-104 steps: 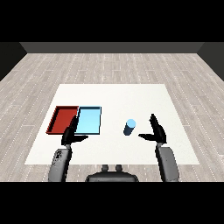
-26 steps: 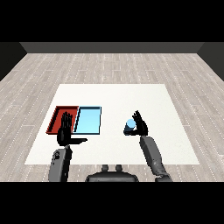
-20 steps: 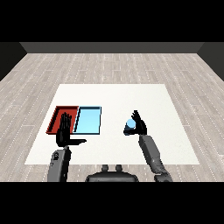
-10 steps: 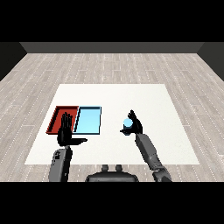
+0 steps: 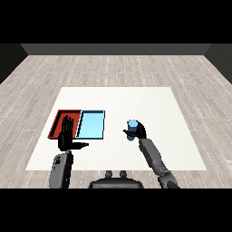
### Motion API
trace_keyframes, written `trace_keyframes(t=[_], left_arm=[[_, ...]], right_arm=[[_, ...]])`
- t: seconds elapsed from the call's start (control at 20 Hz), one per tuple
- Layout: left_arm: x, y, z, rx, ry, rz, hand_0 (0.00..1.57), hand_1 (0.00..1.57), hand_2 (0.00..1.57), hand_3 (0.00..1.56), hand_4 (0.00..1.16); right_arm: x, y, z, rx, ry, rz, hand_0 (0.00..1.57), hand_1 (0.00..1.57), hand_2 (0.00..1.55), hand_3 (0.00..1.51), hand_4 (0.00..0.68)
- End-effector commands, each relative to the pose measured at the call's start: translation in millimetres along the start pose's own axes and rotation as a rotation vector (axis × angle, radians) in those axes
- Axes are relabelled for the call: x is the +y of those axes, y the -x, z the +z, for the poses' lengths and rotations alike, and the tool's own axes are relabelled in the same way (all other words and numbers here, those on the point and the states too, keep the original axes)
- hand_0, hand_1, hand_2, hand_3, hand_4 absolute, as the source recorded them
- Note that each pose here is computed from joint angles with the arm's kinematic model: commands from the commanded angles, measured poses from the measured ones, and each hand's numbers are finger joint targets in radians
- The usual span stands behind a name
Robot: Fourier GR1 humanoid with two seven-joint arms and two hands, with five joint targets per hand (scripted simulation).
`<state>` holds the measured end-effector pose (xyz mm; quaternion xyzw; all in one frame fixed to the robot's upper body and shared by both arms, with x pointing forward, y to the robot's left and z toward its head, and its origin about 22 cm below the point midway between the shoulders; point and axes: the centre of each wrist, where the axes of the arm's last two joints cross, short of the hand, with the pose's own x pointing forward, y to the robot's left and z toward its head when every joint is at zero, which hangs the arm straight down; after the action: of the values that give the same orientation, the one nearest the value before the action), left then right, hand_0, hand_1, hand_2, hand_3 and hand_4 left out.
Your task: Pick the blue can and put it in the blue box
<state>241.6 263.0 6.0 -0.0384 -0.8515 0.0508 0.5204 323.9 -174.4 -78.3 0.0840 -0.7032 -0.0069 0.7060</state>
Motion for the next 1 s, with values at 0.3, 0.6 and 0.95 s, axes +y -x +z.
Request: trace_keyframes(t=[0.3,0.6,0.95], left_arm=[[-10.6,1.9,0.6,0.005,0.031,0.020,0.00,0.00,0.00,0.00,0.00],[-20.3,0.2,-5.5,0.039,0.059,-0.064,0.00,0.00,0.00,0.00,0.00],[-59.0,32.6,-15.6,0.118,0.127,0.015,0.00,0.00,0.00,0.00,0.00]], right_arm=[[-20.4,-19.6,4.1,-0.031,0.004,0.068,1.54,1.54,1.47,1.42,0.662],[-3.1,-48.0,-3.3,-0.104,-0.029,0.080,1.49,1.49,1.45,1.41,0.653],[17.9,-65.5,-7.4,-0.239,-0.098,0.077,1.47,1.47,1.44,1.41,0.651]])
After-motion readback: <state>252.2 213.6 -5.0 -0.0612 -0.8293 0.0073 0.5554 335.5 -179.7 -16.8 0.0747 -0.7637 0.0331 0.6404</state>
